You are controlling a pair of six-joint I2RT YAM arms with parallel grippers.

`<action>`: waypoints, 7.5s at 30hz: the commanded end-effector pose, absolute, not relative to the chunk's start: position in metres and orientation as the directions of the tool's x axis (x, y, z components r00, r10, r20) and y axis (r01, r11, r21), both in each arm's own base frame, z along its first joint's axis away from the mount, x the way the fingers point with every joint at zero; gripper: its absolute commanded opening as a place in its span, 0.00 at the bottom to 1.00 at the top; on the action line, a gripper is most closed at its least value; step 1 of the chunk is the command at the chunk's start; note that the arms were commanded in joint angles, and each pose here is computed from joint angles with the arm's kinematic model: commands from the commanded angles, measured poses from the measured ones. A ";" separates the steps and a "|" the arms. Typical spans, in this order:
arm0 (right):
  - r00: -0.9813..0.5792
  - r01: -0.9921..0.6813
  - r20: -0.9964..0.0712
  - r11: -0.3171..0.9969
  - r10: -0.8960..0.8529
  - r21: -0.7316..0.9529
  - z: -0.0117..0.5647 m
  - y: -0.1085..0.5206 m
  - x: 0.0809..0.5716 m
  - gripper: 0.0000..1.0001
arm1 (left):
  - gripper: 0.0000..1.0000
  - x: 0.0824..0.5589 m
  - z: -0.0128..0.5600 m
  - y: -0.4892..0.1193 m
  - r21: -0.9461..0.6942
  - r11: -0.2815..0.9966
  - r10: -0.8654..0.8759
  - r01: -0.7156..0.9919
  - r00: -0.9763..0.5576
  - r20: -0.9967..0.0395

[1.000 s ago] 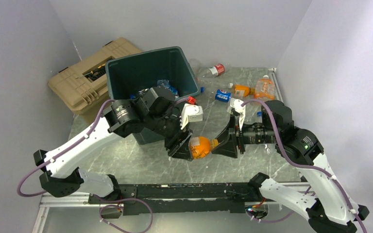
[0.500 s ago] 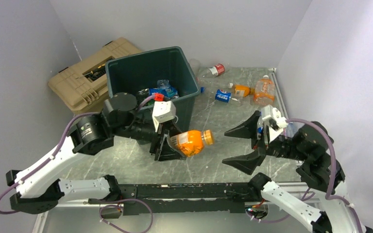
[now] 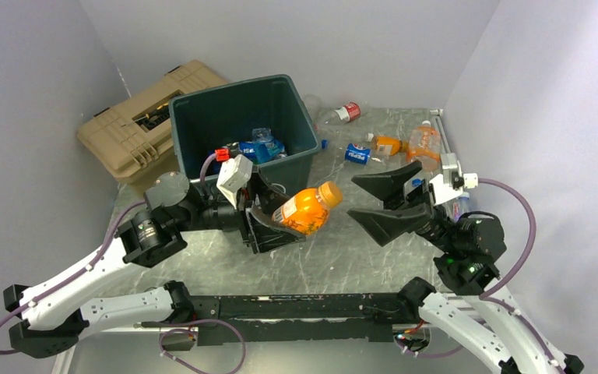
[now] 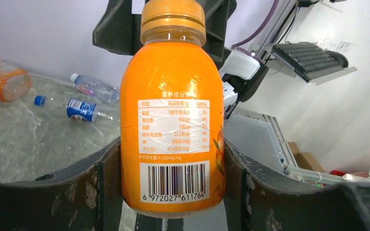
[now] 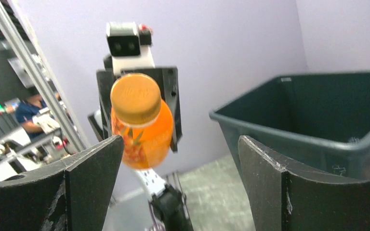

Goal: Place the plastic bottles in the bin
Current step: Pick up the plastic bottle at the center of the board, then place the plastic bottle in the trash bin, then pick up the plastic bottle at the center of the board.

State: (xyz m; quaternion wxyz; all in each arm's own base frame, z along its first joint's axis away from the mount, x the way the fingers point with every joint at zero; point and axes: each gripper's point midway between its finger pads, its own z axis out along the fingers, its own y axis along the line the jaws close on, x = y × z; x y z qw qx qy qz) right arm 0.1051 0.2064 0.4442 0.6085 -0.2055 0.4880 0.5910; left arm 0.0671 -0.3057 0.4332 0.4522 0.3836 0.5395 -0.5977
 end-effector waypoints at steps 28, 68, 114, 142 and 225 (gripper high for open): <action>-0.299 -0.949 -0.690 -0.130 0.659 0.287 0.519 0.234 0.093 0.95 | 0.00 0.083 0.469 -0.319 -0.308 -0.020 -0.329 0.951 -0.297 -0.896; 0.199 -0.784 -0.829 0.592 0.523 0.186 0.583 0.286 0.272 0.00 | 0.99 0.105 0.473 -0.113 -0.483 0.521 -0.575 0.704 -0.128 -0.808; -0.180 0.272 -0.831 0.838 0.527 0.473 0.279 0.010 0.303 0.81 | 0.99 0.128 0.456 -0.145 -0.344 0.640 -0.374 0.687 -0.113 -0.920; -0.559 0.553 -0.716 0.831 0.419 0.055 0.101 -0.092 0.355 0.88 | 0.99 0.126 0.413 -0.141 -0.378 0.649 -0.355 0.660 -0.178 -0.918; -0.132 -0.893 -0.878 0.328 0.460 0.307 0.373 0.177 0.120 0.00 | 0.89 0.118 0.488 -0.404 -0.277 -0.027 -0.239 0.960 -0.275 -0.931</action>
